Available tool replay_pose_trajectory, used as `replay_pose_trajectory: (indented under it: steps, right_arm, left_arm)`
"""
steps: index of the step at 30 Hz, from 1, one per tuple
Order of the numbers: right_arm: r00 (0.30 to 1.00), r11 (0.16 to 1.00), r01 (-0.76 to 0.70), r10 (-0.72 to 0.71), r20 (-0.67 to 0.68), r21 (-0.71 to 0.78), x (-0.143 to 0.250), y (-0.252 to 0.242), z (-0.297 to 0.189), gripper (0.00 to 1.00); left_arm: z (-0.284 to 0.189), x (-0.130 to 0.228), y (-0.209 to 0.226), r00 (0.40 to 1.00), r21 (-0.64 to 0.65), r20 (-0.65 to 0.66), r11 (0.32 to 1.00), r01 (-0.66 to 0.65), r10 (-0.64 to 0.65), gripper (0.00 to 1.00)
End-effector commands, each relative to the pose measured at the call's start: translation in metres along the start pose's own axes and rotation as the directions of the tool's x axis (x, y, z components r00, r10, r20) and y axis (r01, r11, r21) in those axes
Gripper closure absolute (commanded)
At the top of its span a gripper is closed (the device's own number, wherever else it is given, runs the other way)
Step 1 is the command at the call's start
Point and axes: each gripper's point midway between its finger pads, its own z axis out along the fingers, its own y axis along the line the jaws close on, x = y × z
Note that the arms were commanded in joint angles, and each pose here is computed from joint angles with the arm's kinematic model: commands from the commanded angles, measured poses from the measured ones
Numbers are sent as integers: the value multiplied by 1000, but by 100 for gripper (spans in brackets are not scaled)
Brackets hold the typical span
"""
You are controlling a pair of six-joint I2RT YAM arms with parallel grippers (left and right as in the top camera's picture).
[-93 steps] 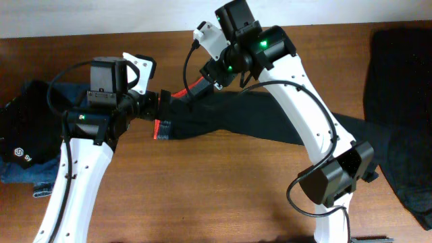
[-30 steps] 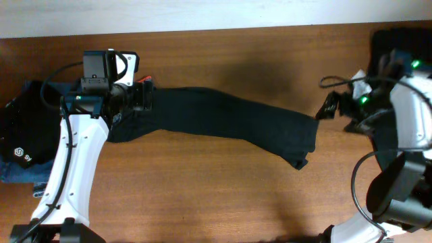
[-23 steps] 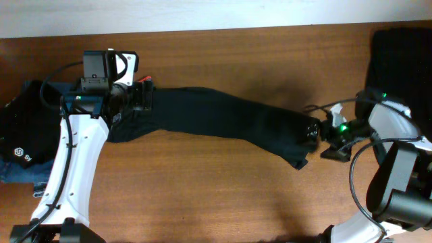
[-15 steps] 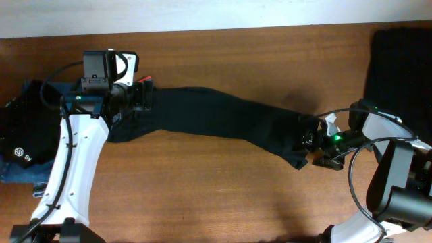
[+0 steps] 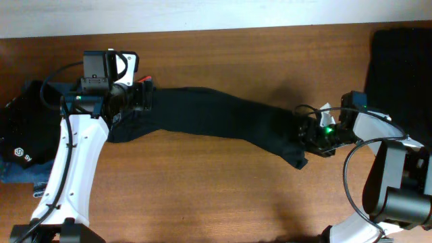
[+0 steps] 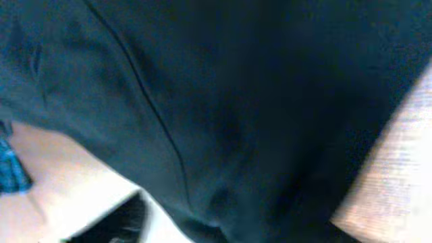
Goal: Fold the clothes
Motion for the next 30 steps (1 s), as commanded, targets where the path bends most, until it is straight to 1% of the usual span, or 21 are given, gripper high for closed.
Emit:
replay_pose_trajectory:
  steps: [1, 2, 3, 4, 8, 11, 15, 17, 18, 20, 22, 23, 25, 27, 30]
  right_arm:
    - [1000, 1000, -13, 13, -10, 20, 4, -3, 5, 64]
    - [999, 999, -31, 31, -6, 40, 3, -6, 5, 75]
    - [999, 997, -50, 50, 3, 67, 1, -11, 4, 88]
    - [999, 996, -52, 52, 9, 77, 0, -13, 4, 96]
    - [996, 998, -6, 0, 87, 68, -21, -10, 3, 96]
    - [984, 998, 30, -40, 174, 64, -48, -6, -8, 96]
    - [952, 994, 62, -85, 294, 88, -92, 2, -49, 96]
    - [929, 988, 111, -140, 342, 104, -112, 13, -75, 96]
    - [913, 980, 160, -194, 360, 122, -121, 21, -90, 96]
    - [879, 954, 253, -296, 373, 160, -131, 37, -111, 96]
    - [860, 934, 279, -346, 375, 223, -137, 44, -129, 96]
    - [859, 928, 263, -350, 373, 266, -140, 43, -137, 96]
    - [861, 920, 244, -351, 368, 306, -140, 40, -143, 96]
    - [871, 920, 237, -343, 352, 311, -136, 37, -141, 96]
    - [905, 916, 197, -307, 295, 349, -124, 21, -133, 95]
  left_arm:
    - [1, -1, 0, 1000, 1, 2, 1000, -13, 13, 14]
    - [1, -1, 0, 1000, 1, 2, 1000, -13, 13, 14]
    - [1, -1, 0, 1000, 1, 2, 1000, -13, 13, 14]
    - [1, -1, 0, 1000, 0, 2, 1000, -13, 13, 14]
    - [1, -1, 0, 1000, 1, 2, 1000, -13, 13, 14]
    - [1, -1, 0, 1000, 1, 2, 1000, -13, 13, 14]
    - [1, -1, 0, 1000, 1, 2, 1000, -13, 13, 14]
    - [1, -1, 0, 1000, 1, 2, 1000, -13, 13, 14]
    - [1, -1, 0, 1000, 1, 1, 1000, -13, 13, 14]
    - [1, -1, 0, 1000, 1, 2, 1000, -13, 13, 14]
    - [1, -1, 0, 1000, 1, 2, 1000, -13, 13, 14]
    - [1, -1, 0, 1000, 1, 1, 1000, -13, 13, 14]
    - [1, -1, -1, 1000, 4, 1, 1000, -13, 13, 14]
    - [1, -1, -1, 1000, 4, 0, 1000, -12, 12, 14]
    - [1, 0, -1, 1000, 4, -2, 1000, -12, 12, 14]
